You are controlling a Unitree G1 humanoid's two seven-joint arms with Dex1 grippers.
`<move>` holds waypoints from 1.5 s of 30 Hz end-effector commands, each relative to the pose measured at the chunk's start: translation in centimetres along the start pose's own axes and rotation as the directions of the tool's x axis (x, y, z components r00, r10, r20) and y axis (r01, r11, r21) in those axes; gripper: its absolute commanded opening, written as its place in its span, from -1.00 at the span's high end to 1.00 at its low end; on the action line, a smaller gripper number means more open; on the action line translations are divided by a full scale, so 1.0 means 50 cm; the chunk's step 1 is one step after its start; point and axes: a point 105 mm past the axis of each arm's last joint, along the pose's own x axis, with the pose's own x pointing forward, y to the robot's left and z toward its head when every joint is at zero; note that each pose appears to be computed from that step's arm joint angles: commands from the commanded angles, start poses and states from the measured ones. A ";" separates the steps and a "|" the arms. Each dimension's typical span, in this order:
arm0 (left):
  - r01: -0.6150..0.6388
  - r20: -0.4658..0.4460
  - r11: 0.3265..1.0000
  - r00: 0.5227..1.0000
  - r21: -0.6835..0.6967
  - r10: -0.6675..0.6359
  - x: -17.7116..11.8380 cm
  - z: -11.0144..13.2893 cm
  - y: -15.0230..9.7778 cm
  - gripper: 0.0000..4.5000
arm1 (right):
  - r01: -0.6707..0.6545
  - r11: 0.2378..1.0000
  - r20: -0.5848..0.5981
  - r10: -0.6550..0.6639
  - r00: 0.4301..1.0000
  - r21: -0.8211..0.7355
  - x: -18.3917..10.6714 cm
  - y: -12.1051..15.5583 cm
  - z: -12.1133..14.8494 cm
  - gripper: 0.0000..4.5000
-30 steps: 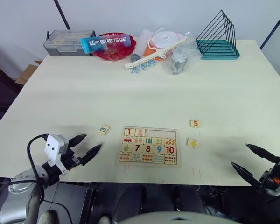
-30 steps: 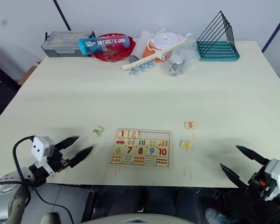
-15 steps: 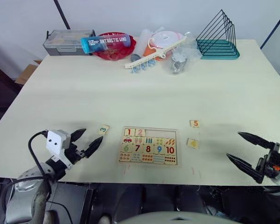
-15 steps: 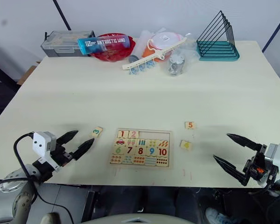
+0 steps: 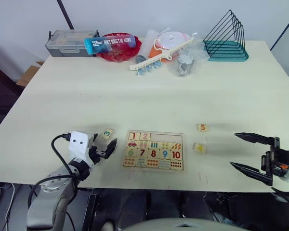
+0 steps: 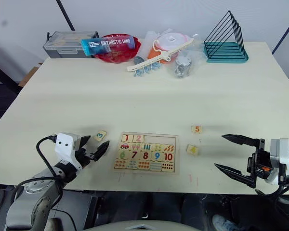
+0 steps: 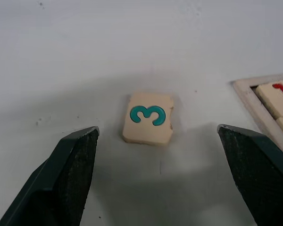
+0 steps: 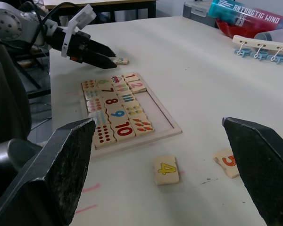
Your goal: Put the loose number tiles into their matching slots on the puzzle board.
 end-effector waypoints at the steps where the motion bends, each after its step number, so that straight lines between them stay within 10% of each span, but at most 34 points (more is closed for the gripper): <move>1: 0.005 -0.010 0.999 1.000 0.046 -0.005 0.002 0.026 -0.008 -0.90 | -0.009 1.000 0.009 0.009 1.000 -0.016 -0.001 -0.002 0.007 -1.00; 13: 0.044 -0.114 0.999 0.993 0.030 -0.040 0.017 0.005 -0.012 -0.90 | -0.006 1.000 0.008 0.006 1.000 -0.027 -0.006 -0.007 0.008 -1.00; 22: 0.047 -0.122 0.999 0.992 0.023 -0.044 0.018 -0.005 -0.010 0.58 | -0.006 0.999 0.011 0.007 1.000 -0.036 -0.004 -0.005 0.004 -1.00; 35: 0.241 0.004 0.947 0.969 0.211 -0.247 0.031 0.089 0.018 0.58 | 0.002 0.999 0.047 0.000 0.999 -0.034 0.012 -0.005 0.001 -1.00; 45: 0.628 -0.109 0.650 0.750 0.429 -0.652 0.039 0.186 -0.064 0.58 | 0.028 0.999 0.067 -0.025 0.997 -0.039 0.017 -0.001 -0.001 -1.00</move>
